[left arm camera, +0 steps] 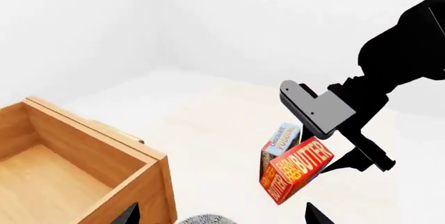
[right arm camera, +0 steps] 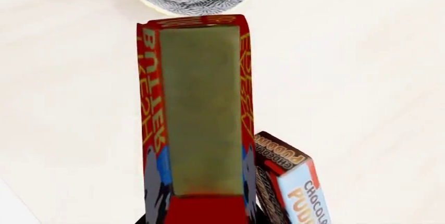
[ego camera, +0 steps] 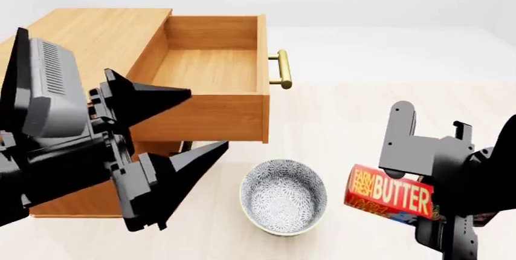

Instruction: Put the butter at the back in the top drawer of the cabinet and close it.

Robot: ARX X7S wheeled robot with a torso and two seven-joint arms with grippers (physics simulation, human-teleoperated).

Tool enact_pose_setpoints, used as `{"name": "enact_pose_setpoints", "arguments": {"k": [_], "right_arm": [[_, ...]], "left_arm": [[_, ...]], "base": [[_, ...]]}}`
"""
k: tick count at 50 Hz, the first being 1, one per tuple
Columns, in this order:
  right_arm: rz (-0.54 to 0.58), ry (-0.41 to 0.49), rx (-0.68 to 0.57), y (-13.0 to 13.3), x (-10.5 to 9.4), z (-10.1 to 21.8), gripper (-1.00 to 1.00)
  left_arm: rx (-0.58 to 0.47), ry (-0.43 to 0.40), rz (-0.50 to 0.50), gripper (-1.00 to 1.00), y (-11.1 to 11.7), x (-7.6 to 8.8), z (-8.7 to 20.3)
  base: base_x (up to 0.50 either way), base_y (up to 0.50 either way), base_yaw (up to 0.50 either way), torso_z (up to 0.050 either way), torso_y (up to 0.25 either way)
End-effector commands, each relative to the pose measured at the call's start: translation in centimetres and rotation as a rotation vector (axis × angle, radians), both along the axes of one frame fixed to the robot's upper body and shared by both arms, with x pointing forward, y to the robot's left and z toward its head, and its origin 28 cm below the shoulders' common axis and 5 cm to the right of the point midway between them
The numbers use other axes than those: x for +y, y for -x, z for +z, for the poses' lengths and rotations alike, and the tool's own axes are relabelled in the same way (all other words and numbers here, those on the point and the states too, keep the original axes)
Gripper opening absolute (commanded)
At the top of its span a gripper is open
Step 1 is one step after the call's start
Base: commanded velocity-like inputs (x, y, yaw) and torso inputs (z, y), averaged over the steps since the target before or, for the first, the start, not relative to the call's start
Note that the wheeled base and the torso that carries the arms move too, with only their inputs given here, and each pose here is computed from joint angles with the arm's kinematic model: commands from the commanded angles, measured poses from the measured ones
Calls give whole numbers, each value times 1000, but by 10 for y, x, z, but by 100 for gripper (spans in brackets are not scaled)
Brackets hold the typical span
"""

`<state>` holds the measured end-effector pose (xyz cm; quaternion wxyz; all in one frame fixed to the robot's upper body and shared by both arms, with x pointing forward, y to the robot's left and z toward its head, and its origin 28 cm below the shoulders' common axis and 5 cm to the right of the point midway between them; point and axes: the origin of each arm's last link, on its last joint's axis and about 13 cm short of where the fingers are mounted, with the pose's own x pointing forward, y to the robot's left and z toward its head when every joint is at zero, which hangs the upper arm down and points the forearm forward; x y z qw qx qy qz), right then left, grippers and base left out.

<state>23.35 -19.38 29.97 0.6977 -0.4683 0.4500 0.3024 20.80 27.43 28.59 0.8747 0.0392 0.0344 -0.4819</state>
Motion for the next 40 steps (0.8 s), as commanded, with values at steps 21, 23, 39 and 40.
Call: {"name": "enact_pose_setpoints", "arguments": {"k": [21, 23, 39, 40], "right_arm": [[96, 83, -92, -9, 35, 33, -100], [104, 83, -93, -10, 38, 34, -100], [145, 102, -98, -9, 51, 40, -100], [149, 104, -98, -9, 52, 40, -100]], "left_arm": [[50, -206, -190, 100, -29, -7, 31], [50, -211, -196, 100, -30, -8, 33], [60, -268, -205, 100, -41, -14, 33], [60, -274, -205, 100, -41, -15, 33]], "base": [[0, 0, 0, 0, 1], [0, 0, 0, 0, 0], [0, 0, 0, 0, 1], [0, 0, 0, 10, 0]]}}
